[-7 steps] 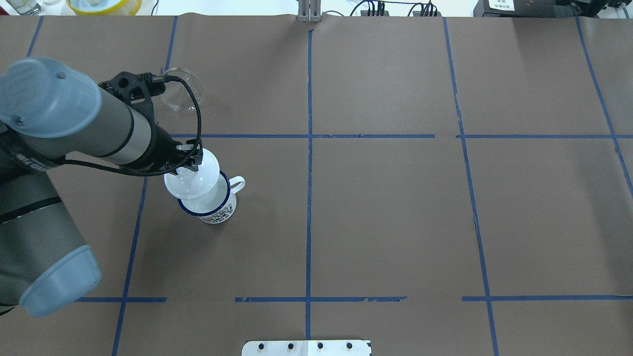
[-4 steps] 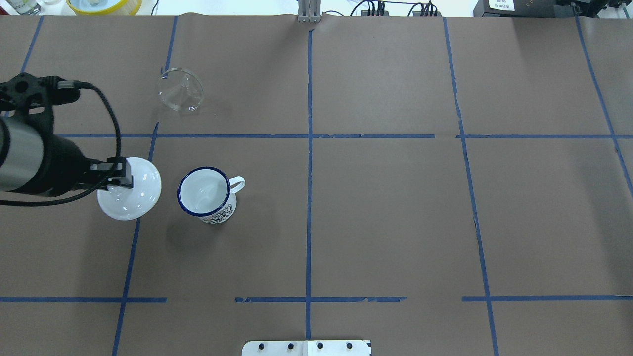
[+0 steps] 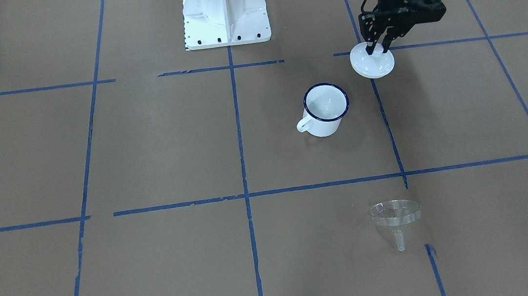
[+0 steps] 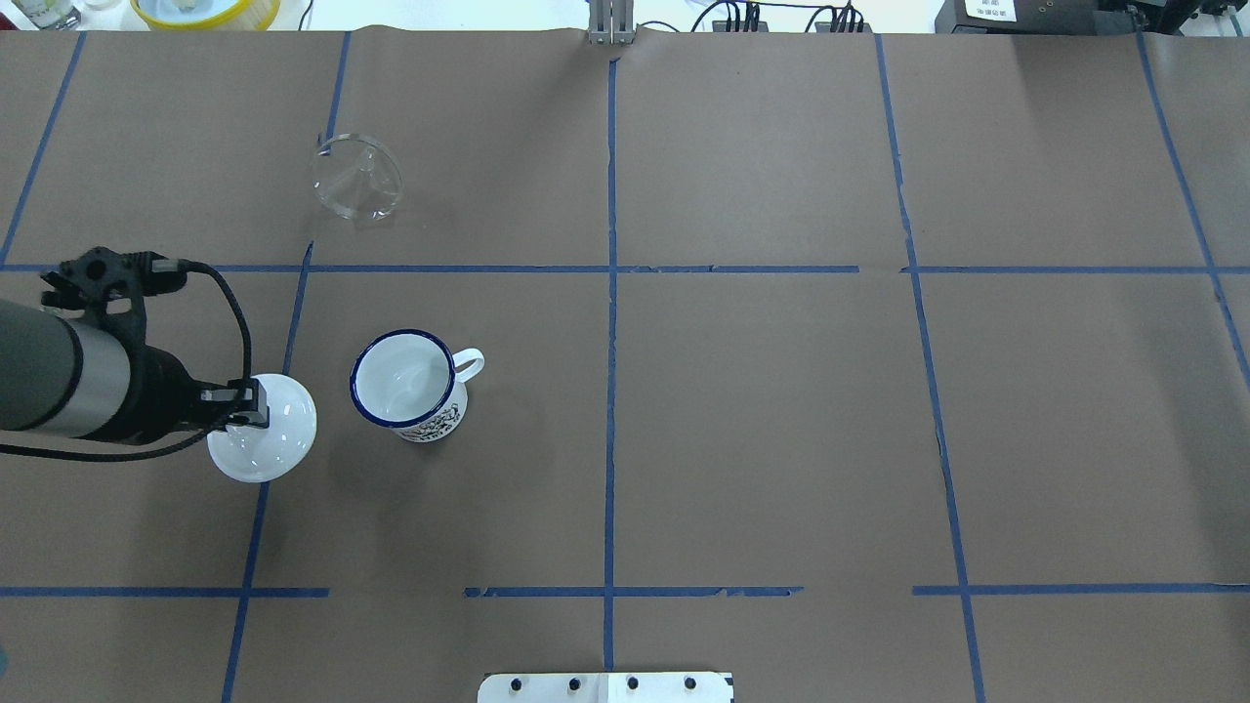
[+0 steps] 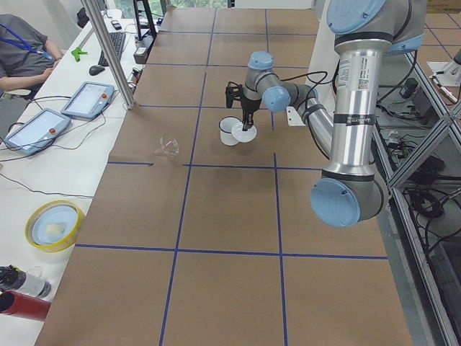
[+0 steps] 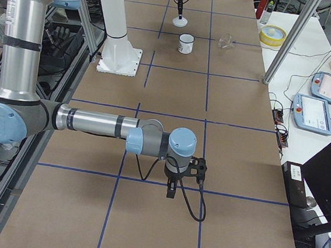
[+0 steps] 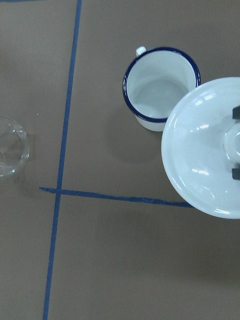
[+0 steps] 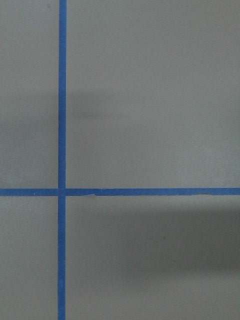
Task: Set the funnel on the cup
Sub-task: 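Lift the white lid off the mug and carry it nearer the robot, then lower the white lid onto the table and open the left gripper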
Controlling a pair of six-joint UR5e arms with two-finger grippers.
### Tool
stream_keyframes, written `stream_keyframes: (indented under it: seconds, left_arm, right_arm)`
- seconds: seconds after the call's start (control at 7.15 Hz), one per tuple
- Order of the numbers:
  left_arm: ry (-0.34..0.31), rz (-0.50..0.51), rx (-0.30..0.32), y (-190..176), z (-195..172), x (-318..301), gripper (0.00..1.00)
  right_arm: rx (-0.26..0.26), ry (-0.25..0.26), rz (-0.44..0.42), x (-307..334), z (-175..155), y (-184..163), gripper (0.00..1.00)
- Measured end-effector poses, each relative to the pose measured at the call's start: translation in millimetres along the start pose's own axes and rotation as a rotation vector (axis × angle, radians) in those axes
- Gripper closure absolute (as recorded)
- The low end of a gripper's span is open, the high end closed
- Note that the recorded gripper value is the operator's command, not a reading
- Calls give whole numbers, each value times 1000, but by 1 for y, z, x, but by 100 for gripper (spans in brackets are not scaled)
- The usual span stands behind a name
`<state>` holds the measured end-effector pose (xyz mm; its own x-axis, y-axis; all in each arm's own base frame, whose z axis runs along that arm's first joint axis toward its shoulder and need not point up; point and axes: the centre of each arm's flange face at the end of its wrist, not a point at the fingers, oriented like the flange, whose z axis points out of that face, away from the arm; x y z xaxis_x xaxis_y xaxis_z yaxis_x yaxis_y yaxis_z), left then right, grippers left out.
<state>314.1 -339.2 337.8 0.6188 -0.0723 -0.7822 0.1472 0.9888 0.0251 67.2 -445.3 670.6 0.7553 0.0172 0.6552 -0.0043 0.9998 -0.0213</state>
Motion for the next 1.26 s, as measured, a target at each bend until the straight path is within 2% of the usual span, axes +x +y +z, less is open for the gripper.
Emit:
stream_keyframes:
  seconds: [0.14, 0.42, 0.7, 0.84, 1.12, 1.26]
  left_arm:
    - [6, 12, -18, 7, 34, -11, 100]
    - [-2, 18, -28, 18, 78, -26, 100]
    - [3, 15, -22, 23, 92, -28, 100]
    - [3, 15, -22, 24, 94, -29, 97]
    - [0, 18, -28, 27, 99, -27, 75]
    - [0, 21, -31, 29, 100, -26, 33]
  right_arm:
    - [0, 0, 0, 0, 0, 0, 0]
    - [1, 0, -1, 0, 0, 0, 0]
    - [0, 0, 0, 0, 0, 0, 0]
    - [0, 0, 0, 0, 0, 0, 0]
    - [1, 0, -1, 0, 0, 0, 0]
    - [0, 0, 0, 0, 0, 0, 0]
